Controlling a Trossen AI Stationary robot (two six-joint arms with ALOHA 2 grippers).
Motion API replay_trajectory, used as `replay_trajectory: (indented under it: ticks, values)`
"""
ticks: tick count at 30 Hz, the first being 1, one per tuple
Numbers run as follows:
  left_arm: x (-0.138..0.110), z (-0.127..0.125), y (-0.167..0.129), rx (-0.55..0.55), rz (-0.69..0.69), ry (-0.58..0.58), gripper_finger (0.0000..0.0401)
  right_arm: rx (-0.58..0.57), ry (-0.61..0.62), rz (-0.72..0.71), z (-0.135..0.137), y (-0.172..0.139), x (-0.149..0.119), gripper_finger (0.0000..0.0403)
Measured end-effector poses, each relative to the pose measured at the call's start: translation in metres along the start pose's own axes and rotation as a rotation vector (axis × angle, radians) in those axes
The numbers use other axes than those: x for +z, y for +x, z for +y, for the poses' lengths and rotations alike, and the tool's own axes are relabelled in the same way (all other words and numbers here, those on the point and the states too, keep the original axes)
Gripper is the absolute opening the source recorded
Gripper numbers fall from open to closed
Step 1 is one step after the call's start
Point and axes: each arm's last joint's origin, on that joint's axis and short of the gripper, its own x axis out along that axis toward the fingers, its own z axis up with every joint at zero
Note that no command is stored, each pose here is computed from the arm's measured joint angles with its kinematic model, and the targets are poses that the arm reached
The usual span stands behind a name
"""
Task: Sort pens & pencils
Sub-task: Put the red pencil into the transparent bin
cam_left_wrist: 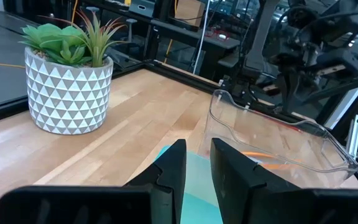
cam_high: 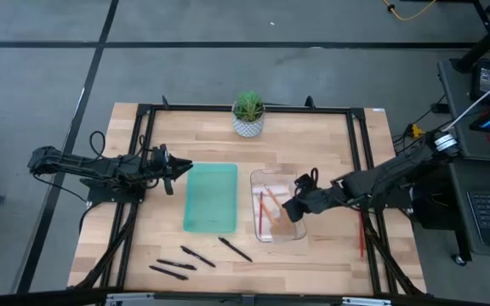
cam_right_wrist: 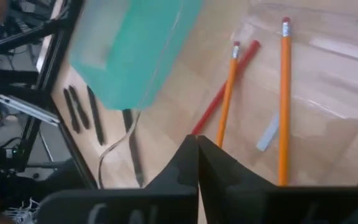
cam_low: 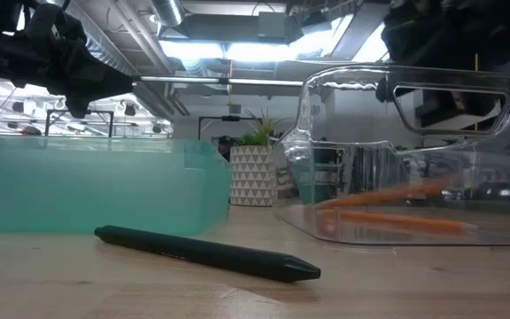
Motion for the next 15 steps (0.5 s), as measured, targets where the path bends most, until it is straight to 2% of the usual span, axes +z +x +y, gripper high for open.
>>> replay_trajectory:
  ticks: [7, 12, 15]
  values:
    - [0.0, 0.0, 0.0, 0.0, 0.0, 0.0, 0.0069, 0.02, -0.045, 0.0, 0.001, -0.006, 0.004, 0.0006]
    - [0.0, 0.0, 0.0, 0.001, 0.0, -0.001, 0.0069, 0.052, -0.107, -0.016, 0.002, -0.021, 0.009, 0.0008]
    - [0.0, 0.0, 0.0, 0.001, 0.0, 0.0, 0.0069, 0.021, -0.119, -0.017, -0.004, -0.034, 0.011, 0.0008]
